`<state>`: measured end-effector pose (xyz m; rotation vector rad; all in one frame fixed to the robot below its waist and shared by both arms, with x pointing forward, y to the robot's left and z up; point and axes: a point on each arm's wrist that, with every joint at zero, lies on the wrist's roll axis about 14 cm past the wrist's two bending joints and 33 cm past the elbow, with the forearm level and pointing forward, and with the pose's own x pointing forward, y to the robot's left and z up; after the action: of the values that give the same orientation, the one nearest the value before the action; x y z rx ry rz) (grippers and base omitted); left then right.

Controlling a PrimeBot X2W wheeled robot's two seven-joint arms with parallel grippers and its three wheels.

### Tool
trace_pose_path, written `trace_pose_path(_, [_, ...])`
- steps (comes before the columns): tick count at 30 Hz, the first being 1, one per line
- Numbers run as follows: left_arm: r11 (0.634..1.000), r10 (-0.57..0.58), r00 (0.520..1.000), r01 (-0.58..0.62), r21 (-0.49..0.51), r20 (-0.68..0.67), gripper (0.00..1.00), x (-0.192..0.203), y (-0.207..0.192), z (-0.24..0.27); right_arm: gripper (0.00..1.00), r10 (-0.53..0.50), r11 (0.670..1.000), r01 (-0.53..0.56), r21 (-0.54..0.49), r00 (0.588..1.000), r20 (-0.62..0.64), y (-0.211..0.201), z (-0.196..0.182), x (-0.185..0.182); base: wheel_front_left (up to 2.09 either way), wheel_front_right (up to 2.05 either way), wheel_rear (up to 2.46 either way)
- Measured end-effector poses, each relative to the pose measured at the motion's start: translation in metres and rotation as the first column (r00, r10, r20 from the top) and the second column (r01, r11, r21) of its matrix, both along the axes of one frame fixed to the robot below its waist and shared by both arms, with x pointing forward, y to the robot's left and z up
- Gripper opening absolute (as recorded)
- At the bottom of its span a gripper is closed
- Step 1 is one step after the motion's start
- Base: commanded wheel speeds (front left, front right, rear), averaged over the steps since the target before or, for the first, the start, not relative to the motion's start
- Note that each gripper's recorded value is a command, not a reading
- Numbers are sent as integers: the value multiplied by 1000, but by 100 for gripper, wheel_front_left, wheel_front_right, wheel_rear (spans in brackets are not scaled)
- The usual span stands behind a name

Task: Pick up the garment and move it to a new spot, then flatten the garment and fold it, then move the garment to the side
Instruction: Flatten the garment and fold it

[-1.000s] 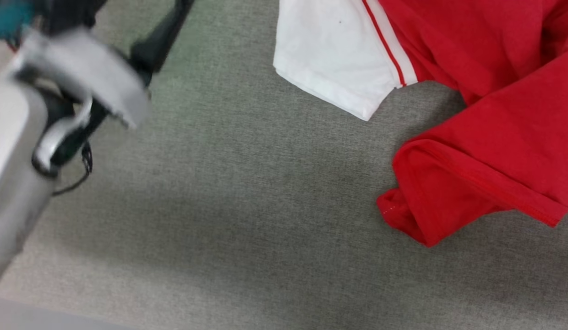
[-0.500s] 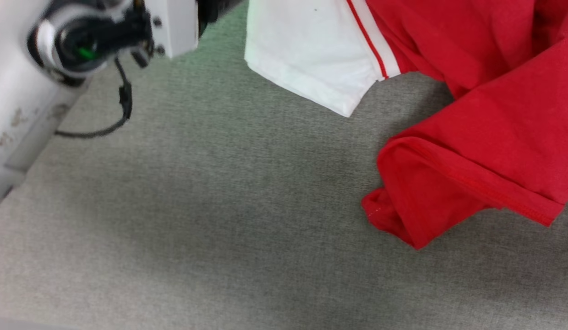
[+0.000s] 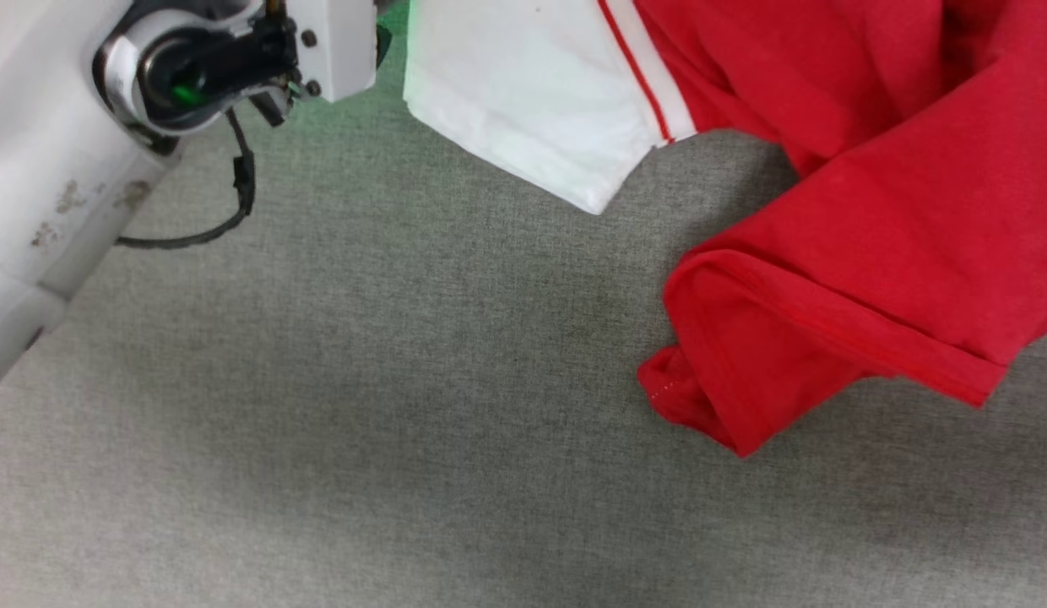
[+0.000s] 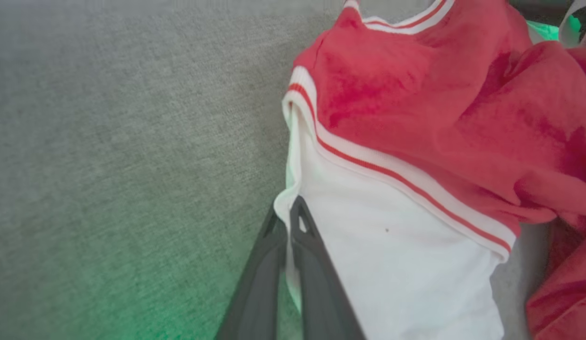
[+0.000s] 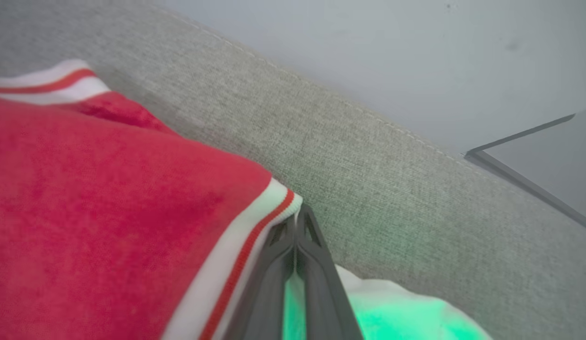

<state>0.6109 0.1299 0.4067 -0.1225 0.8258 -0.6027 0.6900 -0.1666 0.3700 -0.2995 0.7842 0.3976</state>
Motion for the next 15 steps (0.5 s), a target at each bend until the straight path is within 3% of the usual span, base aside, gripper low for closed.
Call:
trace_pose_path(5, [996,80,989,-75,-45,123,0,14,9,28,0,15,999,-19,44,996,91,6,23,-1,0,0,0])
trace_pose_path(10, [987,157,947,-145,-66,281,0,29,25,68,0,-3,996,-22,89,961,275,1,80,10,0,0,0])
trace_pose_path(12, [977,211,903,-181,-112,374,0,42,31,99,0,-35,994,-5,108,931,362,-7,110,18,0,0,0])
trace_pose_path(15, [960,278,818,-211,-186,503,0,63,36,152,0,-102,988,20,153,830,548,-23,178,35,0,0,0])
